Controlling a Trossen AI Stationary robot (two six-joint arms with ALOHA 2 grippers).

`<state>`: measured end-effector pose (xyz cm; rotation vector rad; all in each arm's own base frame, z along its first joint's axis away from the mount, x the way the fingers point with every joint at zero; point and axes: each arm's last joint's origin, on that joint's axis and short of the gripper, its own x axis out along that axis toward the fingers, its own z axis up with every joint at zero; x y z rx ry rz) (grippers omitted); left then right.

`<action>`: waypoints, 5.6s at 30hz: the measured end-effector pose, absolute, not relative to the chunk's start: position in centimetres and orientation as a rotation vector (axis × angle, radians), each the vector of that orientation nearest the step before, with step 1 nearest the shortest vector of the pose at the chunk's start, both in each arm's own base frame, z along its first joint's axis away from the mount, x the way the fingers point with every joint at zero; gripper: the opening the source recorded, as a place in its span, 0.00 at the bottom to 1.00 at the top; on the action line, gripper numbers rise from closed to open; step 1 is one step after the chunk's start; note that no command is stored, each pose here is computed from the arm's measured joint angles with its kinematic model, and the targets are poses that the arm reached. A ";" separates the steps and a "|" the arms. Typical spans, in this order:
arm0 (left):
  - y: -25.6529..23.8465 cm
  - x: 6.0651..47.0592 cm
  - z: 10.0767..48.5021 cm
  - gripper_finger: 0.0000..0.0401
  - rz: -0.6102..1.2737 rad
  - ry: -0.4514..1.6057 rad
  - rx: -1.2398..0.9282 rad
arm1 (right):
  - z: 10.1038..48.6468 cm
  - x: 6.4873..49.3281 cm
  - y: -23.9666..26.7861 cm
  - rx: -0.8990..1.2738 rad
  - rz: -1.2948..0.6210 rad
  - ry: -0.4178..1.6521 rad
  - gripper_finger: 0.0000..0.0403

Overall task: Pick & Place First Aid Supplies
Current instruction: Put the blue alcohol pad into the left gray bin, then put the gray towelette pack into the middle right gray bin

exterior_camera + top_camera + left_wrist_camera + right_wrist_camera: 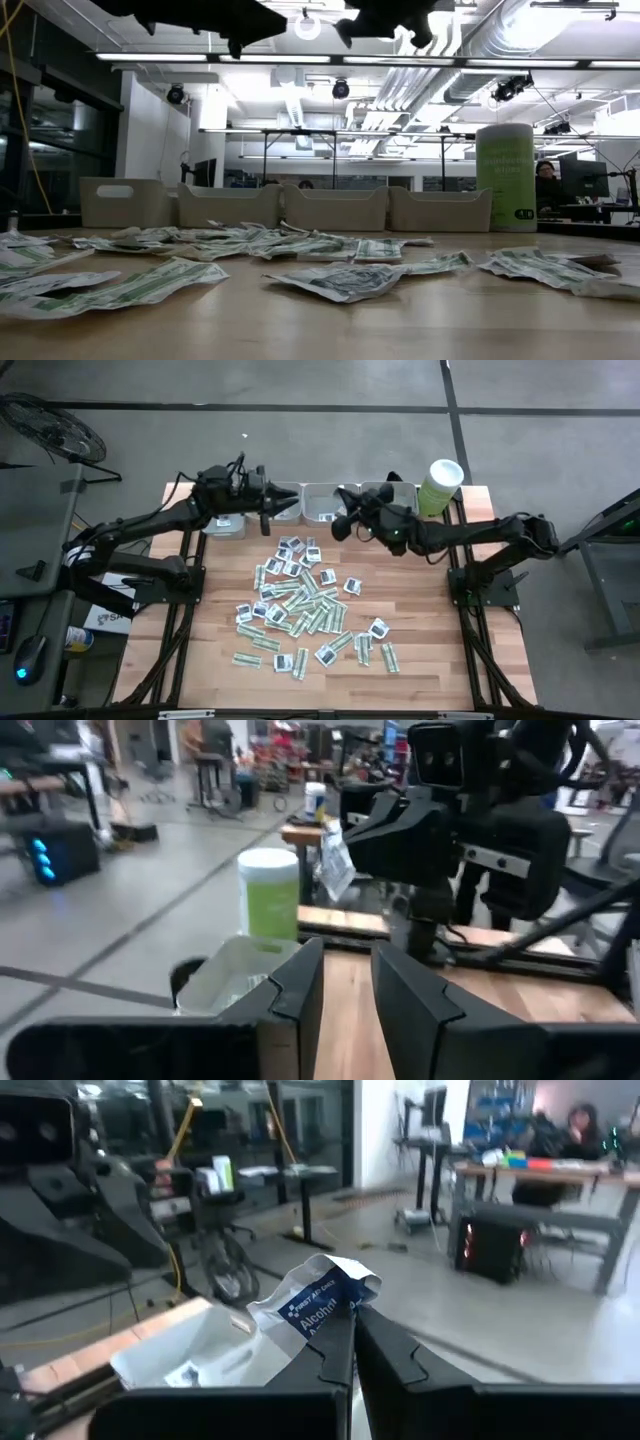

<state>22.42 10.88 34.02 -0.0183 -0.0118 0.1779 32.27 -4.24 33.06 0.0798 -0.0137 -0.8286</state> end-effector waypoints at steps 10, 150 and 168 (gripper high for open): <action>10.3 25.7 33.1 0.22 0.307 -0.090 0.103 | 33.3 32.7 -5.1 0.029 -0.770 -0.050 0.00; 21.6 10.6 22.0 0.28 1.048 0.789 -1.009 | 29.9 27.6 -10.7 0.349 -0.542 0.499 0.44; 13.1 13.7 28.8 0.28 0.645 0.661 -0.474 | 22.6 26.6 -4.8 0.665 -0.317 0.820 0.43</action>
